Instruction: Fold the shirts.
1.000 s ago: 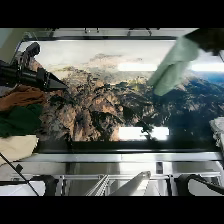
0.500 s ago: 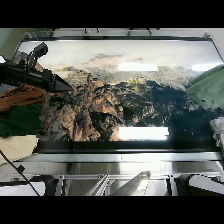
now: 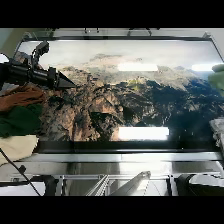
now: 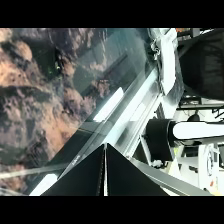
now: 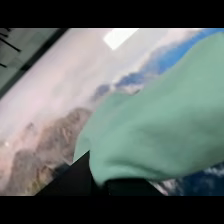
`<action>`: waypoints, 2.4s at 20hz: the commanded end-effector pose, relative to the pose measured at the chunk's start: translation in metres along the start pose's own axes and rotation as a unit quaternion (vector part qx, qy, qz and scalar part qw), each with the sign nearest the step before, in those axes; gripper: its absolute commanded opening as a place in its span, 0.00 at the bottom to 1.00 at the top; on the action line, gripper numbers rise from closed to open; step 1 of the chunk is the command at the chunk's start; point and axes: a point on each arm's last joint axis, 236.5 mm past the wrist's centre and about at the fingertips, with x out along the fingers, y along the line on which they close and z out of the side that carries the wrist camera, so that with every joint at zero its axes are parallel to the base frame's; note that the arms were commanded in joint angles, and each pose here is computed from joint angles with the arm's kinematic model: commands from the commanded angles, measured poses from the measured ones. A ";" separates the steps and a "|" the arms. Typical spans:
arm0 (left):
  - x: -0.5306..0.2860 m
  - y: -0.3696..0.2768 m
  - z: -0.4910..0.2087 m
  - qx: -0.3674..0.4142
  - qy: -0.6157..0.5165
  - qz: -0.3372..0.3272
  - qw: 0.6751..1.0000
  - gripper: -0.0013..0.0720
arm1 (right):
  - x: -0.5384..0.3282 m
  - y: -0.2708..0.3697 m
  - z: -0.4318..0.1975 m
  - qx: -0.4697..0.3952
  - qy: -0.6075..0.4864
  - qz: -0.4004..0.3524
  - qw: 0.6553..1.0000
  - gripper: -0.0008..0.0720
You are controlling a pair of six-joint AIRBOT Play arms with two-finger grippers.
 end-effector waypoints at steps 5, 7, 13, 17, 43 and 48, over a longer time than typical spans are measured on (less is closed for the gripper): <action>0.000 -0.001 -0.001 0.017 0.002 -0.001 1.000 0.02 | -0.075 -0.121 -0.102 0.113 0.198 -0.278 0.933 0.03; 0.000 -0.001 -0.003 0.022 0.006 -0.002 1.000 0.02 | -0.080 -0.117 -0.101 0.110 0.191 -0.278 0.935 0.03; 0.000 -0.003 -0.006 0.029 0.012 -0.006 0.999 0.02 | -0.090 -0.118 -0.121 0.120 0.204 -0.286 0.929 0.04; 0.000 -0.003 -0.006 0.029 0.012 -0.006 0.999 0.02 | -0.121 -0.158 -0.177 0.175 0.243 -0.388 0.872 0.04; -0.004 -0.054 -0.047 0.029 0.000 -0.013 1.000 0.02 | 0.030 0.068 -0.370 -0.050 0.380 0.010 0.924 0.03; 0.041 -0.047 -0.158 -0.049 0.057 -0.048 0.996 0.02 | -0.005 0.086 -0.516 -0.131 0.449 0.080 0.880 0.04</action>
